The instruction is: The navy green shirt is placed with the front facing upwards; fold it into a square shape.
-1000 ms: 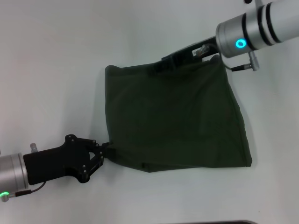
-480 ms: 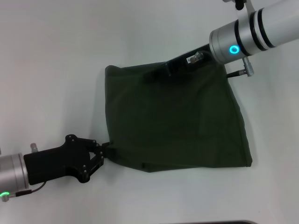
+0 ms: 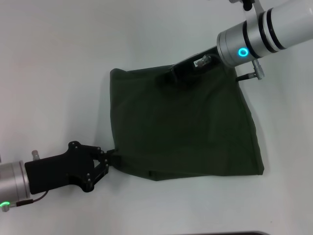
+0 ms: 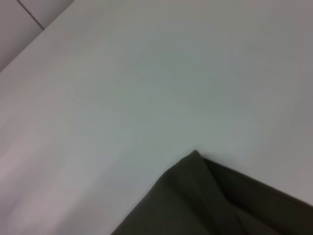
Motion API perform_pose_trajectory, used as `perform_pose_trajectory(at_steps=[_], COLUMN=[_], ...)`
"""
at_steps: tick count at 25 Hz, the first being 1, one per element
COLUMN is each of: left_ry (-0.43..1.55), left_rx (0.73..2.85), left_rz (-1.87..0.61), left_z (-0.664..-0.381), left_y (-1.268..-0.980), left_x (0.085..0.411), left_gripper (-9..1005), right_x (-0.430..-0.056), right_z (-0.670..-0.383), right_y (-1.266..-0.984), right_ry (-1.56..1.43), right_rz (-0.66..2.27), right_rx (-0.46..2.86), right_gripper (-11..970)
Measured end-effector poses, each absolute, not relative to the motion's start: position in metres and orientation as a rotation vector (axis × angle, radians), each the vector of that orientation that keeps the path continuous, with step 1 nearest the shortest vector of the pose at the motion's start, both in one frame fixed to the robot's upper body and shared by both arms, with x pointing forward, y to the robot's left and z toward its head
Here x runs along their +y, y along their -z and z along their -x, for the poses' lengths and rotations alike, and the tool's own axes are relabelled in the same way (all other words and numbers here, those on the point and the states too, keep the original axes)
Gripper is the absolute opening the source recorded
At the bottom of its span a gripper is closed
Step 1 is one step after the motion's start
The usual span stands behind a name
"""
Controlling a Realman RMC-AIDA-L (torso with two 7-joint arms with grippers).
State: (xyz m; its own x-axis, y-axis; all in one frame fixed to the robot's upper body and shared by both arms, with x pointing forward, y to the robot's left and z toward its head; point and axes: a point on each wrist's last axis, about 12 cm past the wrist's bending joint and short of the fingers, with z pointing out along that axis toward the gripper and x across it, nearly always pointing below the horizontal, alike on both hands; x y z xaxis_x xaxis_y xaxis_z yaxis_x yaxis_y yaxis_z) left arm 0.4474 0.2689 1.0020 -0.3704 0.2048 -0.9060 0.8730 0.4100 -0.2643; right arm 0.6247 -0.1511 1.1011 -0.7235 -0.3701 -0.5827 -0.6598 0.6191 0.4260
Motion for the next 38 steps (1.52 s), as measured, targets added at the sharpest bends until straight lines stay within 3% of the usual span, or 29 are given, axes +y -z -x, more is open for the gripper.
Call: perform_pose_trajectory(at_steps=[9, 23, 28, 33, 38], left_ry=[0.991, 0.986, 0.980, 0.980, 0.977], left_rx=[1.821, 1.823, 1.826, 1.826, 1.827], left_rz=[-0.930, -0.930, -0.931, -0.930, -0.926], left_z=[-0.448, -0.448, -0.449, -0.450, -0.450], left_y=[-1.002, -1.001, -1.001, -1.001, -1.001], left_x=[0.269, 0.269, 0.268, 0.268, 0.268], left_gripper=[43, 45, 45, 45, 46], right_x=[-0.140, -0.133, -0.137, -0.154, -0.175], right_z=[-0.632, -0.634, -0.636, -0.639, -0.625], right_y=[-1.106, -1.099, -1.102, -1.108, -1.103], right_ry=[-0.844, -0.776, -0.805, -0.801, -0.867], right_rz=[0.826, 0.863, 0.822, 0.725, 0.697], right_rx=[2.375, 2.386, 2.332, 2.254, 2.202], right_gripper=[11, 31, 242, 357, 472])
